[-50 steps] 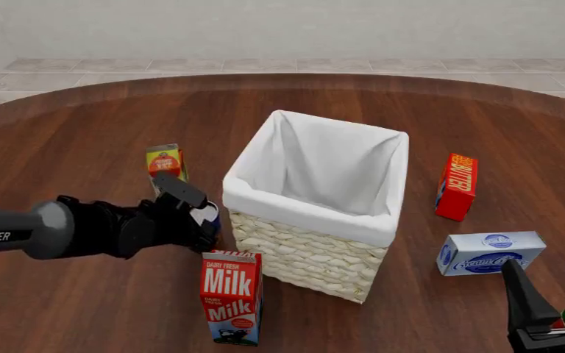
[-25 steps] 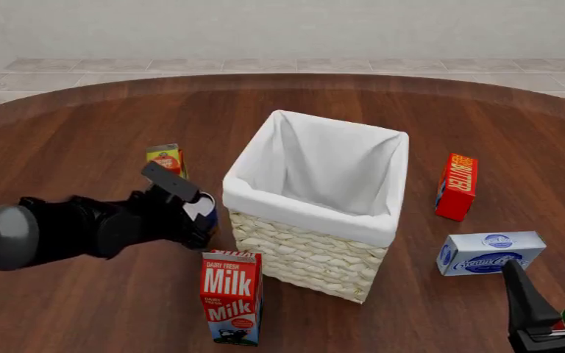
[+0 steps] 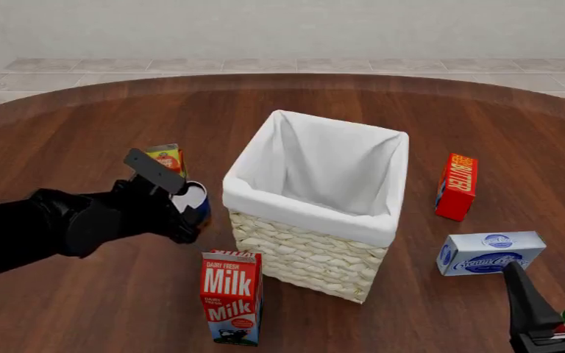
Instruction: Pick up the alphabet soup and the tomato sauce, and put them in the basket.
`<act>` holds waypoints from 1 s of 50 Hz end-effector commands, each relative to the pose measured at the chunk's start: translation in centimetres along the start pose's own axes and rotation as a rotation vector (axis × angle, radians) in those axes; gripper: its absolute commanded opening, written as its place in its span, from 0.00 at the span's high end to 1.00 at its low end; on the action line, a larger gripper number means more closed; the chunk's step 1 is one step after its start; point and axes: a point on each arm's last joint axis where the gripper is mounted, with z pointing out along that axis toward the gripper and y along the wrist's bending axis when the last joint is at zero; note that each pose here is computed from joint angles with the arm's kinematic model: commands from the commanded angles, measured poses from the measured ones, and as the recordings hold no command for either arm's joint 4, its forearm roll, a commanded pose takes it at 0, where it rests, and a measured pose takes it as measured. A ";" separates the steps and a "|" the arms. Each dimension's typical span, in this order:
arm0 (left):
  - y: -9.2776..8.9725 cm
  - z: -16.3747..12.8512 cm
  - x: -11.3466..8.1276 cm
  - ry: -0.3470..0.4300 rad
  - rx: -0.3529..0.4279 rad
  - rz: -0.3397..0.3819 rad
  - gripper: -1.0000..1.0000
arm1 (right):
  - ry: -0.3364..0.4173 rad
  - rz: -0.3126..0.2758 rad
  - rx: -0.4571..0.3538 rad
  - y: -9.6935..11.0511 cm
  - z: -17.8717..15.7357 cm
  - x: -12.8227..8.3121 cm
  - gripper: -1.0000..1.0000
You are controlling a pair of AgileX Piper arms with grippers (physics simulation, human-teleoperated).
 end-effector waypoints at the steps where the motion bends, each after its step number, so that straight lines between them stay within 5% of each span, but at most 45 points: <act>1: 0.6 -1.6 -0.7 -0.025 -0.019 0.038 1.00 | -0.003 0.003 -0.002 0.0 -0.1 0.0 0.00; 50: 0.5 -10.6 -6.3 -0.173 -0.022 0.172 1.00 | -0.012 0.008 -0.003 0.0 -0.2 -0.1 0.00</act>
